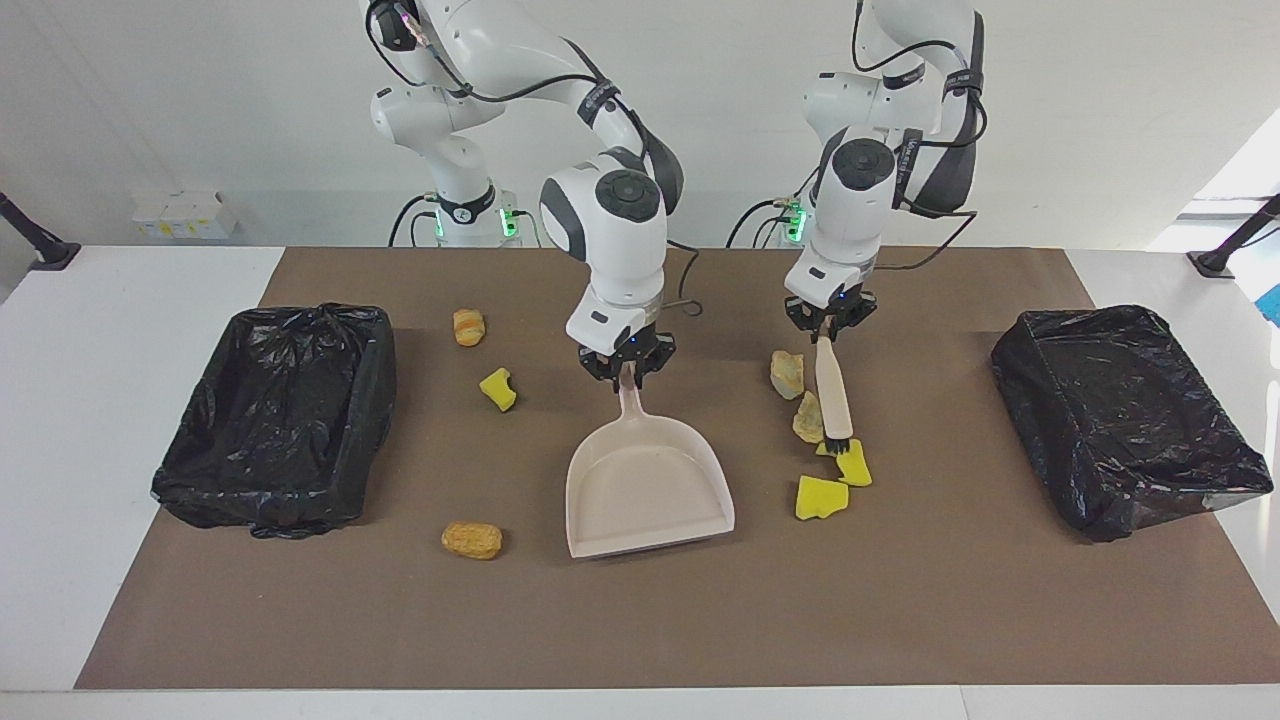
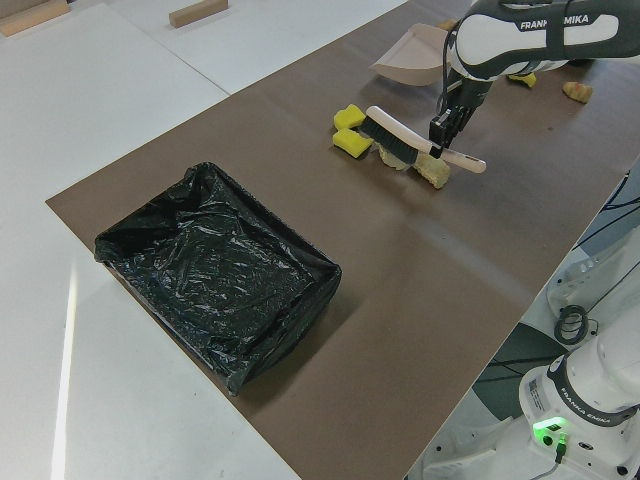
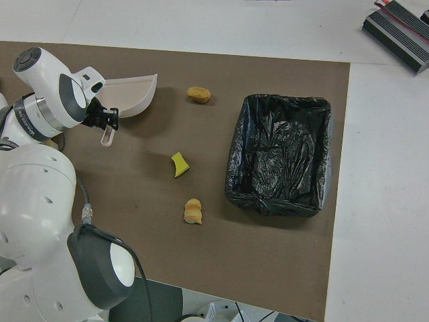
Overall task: Sweep and dump trash in bin
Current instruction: 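Lift the brush with the left gripper while the right gripper positions the dustpan, then sweep the yellow sponges and crumbs into the dustpan with the left gripper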
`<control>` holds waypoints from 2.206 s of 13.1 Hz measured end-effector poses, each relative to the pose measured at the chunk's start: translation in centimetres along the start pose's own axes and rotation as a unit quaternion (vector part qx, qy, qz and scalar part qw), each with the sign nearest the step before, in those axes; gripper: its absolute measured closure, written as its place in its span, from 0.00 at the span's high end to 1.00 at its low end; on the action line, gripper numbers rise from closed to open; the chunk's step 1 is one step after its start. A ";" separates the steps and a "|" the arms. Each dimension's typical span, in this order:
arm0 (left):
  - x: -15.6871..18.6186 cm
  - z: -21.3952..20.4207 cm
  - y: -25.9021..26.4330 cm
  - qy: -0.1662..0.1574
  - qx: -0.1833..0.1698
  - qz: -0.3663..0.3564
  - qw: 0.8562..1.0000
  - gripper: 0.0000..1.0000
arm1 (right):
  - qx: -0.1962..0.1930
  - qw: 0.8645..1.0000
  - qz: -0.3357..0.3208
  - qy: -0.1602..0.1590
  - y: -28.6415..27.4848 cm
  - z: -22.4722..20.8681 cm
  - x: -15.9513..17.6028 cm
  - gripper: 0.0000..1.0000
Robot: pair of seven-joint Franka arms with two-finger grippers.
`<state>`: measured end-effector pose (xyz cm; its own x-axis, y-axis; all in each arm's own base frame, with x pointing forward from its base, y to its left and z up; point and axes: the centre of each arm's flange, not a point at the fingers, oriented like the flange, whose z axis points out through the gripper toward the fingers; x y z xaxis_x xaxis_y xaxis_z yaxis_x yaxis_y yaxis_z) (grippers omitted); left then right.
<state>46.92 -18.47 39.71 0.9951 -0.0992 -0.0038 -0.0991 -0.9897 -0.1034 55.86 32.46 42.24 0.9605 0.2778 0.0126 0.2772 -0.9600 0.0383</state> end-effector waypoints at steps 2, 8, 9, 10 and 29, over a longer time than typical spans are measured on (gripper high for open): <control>2.6 -0.3 -3.4 0.012 -0.004 0.016 1.000 0.26 | -0.002 0.995 -0.104 -0.008 1.1 -1.0 -0.6 0.32; 8.6 4.0 -10.1 0.047 -0.002 0.163 0.986 0.26 | 0.002 0.922 -0.383 -0.050 3.4 1.1 -1.5 0.32; 10.3 4.9 -11.4 0.049 0.004 0.195 0.980 0.26 | -0.001 0.902 -0.428 -0.055 3.8 1.3 -1.6 0.32; 12.0 5.8 -12.1 0.048 0.016 0.224 0.973 0.26 | -0.007 0.883 -0.465 -0.059 4.5 1.5 -1.6 0.32; 0.9 4.3 13.6 -0.056 -0.018 0.287 0.956 0.26 | -0.024 0.810 -0.581 -0.075 3.5 4.5 -1.1 0.32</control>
<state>46.54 -31.64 34.06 0.7711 -0.6173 -0.1560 -0.6271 -0.7787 -0.0186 55.84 28.61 37.82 0.0457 0.9823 -0.1815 0.9984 -0.0507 -0.0233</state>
